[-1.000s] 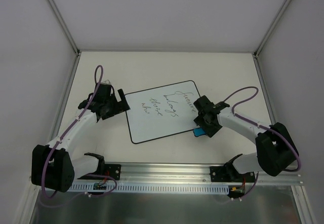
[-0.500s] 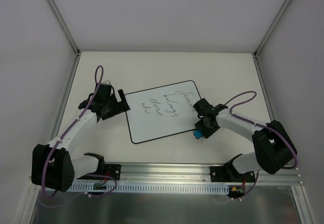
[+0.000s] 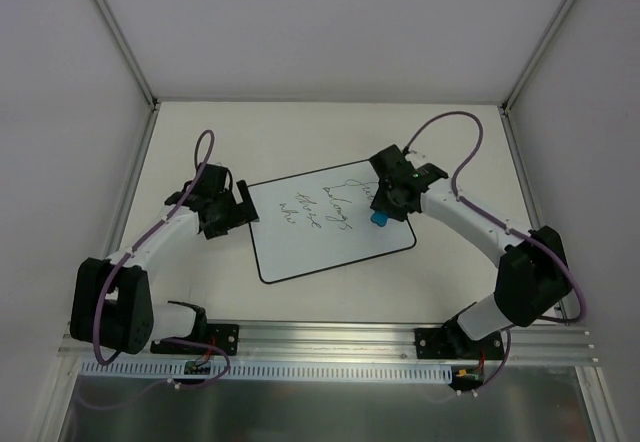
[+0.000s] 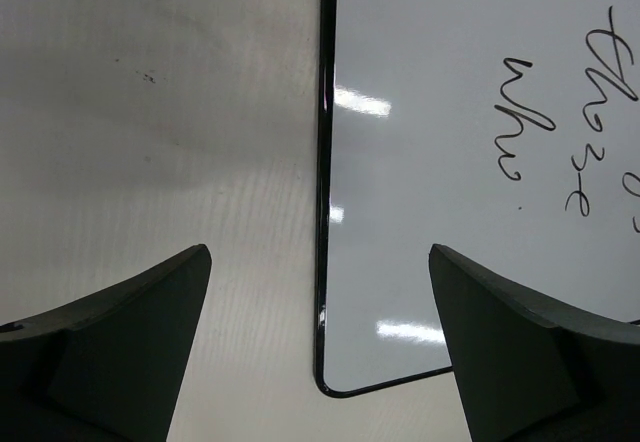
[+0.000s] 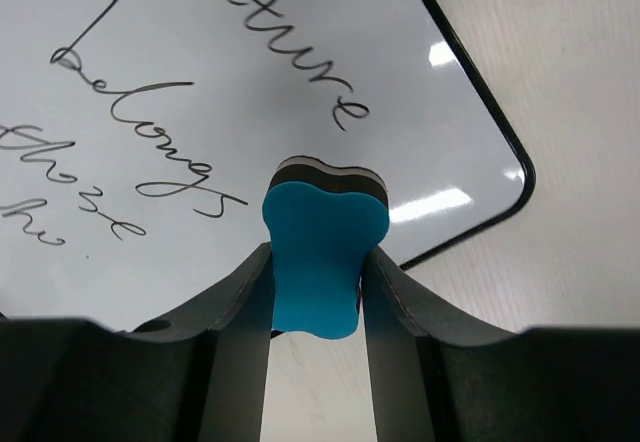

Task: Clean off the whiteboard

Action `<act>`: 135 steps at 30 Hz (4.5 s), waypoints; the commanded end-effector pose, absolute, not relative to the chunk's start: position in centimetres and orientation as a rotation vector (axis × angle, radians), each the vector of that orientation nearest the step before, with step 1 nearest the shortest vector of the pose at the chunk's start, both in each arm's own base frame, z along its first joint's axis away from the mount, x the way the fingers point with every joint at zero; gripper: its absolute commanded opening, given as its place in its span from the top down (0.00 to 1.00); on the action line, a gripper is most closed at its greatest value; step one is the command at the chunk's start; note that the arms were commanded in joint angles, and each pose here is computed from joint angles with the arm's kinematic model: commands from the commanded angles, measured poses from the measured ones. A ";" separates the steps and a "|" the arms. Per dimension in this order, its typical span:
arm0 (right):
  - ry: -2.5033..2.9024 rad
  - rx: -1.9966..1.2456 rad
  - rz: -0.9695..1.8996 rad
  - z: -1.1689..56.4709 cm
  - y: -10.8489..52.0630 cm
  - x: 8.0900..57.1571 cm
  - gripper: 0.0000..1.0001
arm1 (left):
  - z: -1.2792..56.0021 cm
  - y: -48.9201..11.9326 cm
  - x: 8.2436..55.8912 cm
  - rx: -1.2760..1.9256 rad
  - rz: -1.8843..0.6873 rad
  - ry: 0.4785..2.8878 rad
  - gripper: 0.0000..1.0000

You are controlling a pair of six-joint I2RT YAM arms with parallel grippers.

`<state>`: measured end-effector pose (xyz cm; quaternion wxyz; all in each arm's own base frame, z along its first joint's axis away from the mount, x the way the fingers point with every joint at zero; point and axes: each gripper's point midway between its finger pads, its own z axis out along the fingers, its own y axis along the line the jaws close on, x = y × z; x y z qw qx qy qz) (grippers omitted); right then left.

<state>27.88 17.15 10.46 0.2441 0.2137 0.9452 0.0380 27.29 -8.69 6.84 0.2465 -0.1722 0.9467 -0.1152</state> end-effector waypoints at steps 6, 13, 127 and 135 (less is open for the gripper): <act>2.609 -0.108 0.114 11.0 20.2 31.5 0.89 | 5.6 -8.5 30.6 -0.545 -0.249 2.580 0.20; 2.598 -0.275 0.151 10.1 22.1 32.6 0.90 | 3.9 -8.8 31.8 -0.532 -0.230 2.620 0.41; 2.979 -0.024 0.204 1.4 35.3 31.8 1.00 | -1.1 -14.1 22.5 -0.433 -0.320 2.871 1.00; 2.983 -0.148 0.224 1.6 38.4 30.4 1.00 | -1.1 -14.1 22.6 -0.434 -0.321 2.866 1.00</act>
